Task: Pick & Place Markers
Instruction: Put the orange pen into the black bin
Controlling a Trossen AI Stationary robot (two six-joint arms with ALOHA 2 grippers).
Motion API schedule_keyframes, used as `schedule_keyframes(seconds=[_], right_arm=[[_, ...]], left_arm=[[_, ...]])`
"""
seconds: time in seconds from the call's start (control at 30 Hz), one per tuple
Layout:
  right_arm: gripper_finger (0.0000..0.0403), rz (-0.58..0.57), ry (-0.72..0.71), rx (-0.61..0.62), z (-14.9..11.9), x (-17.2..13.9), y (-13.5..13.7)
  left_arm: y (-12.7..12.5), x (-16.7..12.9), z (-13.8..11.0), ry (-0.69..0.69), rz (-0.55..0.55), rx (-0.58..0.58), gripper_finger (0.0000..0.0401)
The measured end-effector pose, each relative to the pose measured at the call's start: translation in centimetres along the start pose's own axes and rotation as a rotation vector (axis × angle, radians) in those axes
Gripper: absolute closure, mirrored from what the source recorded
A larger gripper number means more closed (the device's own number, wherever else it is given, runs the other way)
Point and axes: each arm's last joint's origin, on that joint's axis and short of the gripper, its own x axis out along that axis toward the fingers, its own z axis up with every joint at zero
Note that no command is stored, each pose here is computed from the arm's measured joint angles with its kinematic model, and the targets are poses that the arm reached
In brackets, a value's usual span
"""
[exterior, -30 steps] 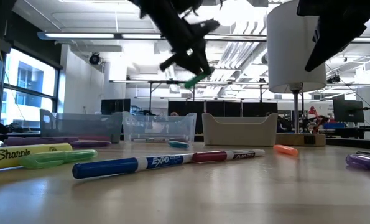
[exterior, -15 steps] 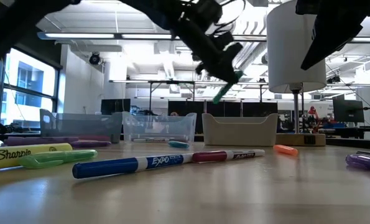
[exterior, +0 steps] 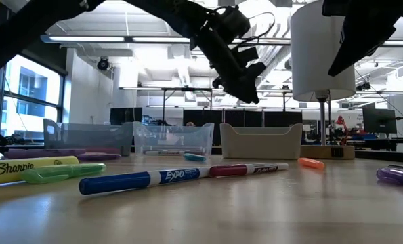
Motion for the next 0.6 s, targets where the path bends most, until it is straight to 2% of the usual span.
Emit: schedule_keyframes(seconds=[0.13, 0.2, 0.3, 0.5, 0.6], right_arm=[[0.0399, -0.004, -0.027, 0.040, 0.2, 0.0, 0.1], [0.0398, 0.004, -0.038, 0.061, 0.3, 0.0, 0.2], [0.0400, 0.006, -0.072, 0.077, 0.5, 0.0, 0.3], [0.0402, -0.022, -0.155, 0.068, 1.0, -0.1, 0.4], [0.0402, 0.010, -0.179, 0.156, 1.3, -0.1, 0.7]], left_arm=[[-0.3, -2.0, 0.0, 0.100, -0.041, -0.095, 0.0242], [-0.9, -3.2, 0.5, 0.111, -0.088, -0.120, 0.0252], [-2.6, -4.3, -0.2, 0.193, -0.114, -0.134, 0.0280], [-6.2, -5.7, -1.4, 0.307, -0.169, -0.059, 0.0388], [-7.9, -5.9, -2.5, 0.351, -0.215, -0.006, 0.0386]])
